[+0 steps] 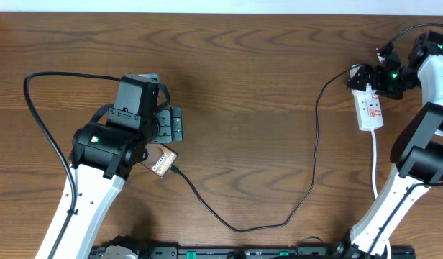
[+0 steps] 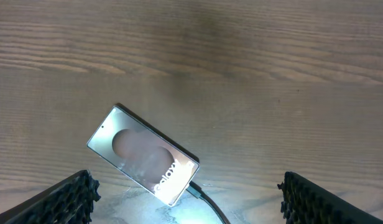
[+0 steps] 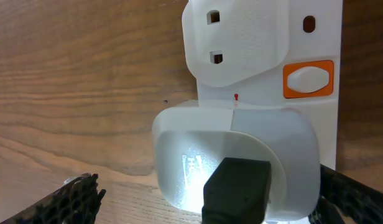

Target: Plug charger to phone and switch on socket

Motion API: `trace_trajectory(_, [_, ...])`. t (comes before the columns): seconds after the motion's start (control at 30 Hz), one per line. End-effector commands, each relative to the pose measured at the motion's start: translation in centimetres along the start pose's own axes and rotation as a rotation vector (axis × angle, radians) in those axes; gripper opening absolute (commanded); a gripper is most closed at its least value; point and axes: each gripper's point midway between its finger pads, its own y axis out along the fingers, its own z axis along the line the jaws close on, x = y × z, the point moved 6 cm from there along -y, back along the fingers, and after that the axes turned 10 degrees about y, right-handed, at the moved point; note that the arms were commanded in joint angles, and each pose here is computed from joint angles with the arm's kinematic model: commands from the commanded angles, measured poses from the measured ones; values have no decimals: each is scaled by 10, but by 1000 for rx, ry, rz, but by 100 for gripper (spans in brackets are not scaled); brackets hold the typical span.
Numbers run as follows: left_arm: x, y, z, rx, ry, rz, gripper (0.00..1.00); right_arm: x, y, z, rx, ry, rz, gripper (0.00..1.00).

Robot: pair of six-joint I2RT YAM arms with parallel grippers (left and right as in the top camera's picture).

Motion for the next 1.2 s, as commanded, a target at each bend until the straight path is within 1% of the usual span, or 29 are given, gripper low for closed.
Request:
trace_trajectory(0.0, [3, -2, 2, 18, 14, -8, 93, -18, 28, 3, 49, 88, 115, 99])
trace_trajectory(0.27, [3, -2, 2, 18, 14, -8, 93, -14, 22, 5, 44, 88, 107, 99])
trace_trajectory(0.4, [3, -2, 2, 18, 14, -8, 93, -17, 23, -1, -23, 109, 123, 99])
trace_trajectory(0.67, [3, -2, 2, 18, 14, -8, 93, -21, 22, -7, -78, 141, 141, 99])
trace_trajectory(0.97, [3, -2, 2, 18, 14, -8, 93, -17, 21, -6, -72, 126, 127, 99])
trace_trajectory(1.07, [3, -2, 2, 18, 14, -8, 93, -14, 22, 2, 3, 58, 110, 99])
trace_trajectory(1.17, [3, -2, 2, 18, 14, -8, 93, -12, 22, 6, 37, 36, 97, 99])
